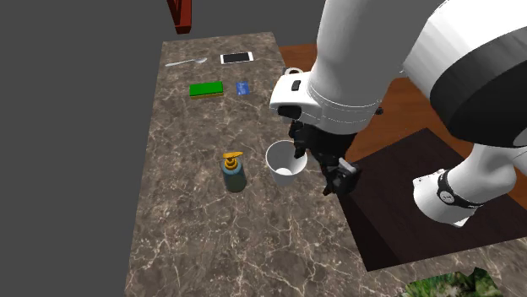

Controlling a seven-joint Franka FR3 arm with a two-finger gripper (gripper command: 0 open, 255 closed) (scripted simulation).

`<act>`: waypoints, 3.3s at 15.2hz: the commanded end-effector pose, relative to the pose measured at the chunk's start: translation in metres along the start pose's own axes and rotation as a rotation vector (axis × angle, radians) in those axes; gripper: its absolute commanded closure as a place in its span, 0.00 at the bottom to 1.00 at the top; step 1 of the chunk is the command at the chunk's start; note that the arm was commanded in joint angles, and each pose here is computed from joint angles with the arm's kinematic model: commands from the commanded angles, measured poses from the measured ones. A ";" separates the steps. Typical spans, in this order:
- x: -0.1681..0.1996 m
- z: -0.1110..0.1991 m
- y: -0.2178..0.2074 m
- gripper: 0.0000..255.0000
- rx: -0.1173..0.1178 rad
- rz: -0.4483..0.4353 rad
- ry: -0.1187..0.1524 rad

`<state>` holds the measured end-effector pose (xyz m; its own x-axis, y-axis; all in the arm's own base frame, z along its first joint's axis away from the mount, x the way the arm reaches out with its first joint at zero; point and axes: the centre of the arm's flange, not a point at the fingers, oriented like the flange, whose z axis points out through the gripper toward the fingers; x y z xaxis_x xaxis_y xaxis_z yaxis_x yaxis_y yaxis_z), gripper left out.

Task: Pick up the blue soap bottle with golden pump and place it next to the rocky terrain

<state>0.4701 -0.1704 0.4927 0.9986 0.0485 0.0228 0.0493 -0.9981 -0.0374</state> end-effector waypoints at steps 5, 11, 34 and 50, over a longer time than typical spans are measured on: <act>0.042 0.019 0.059 0.00 -0.020 -0.008 -0.005; 0.084 0.039 0.120 0.00 -0.040 -0.015 -0.010; 0.112 0.092 0.163 1.00 -0.053 -0.019 -0.013; 0.113 0.044 0.161 1.00 -0.053 -0.019 -0.013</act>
<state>0.5910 -0.3241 0.4392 0.9976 0.0679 0.0102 0.0677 -0.9976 0.0162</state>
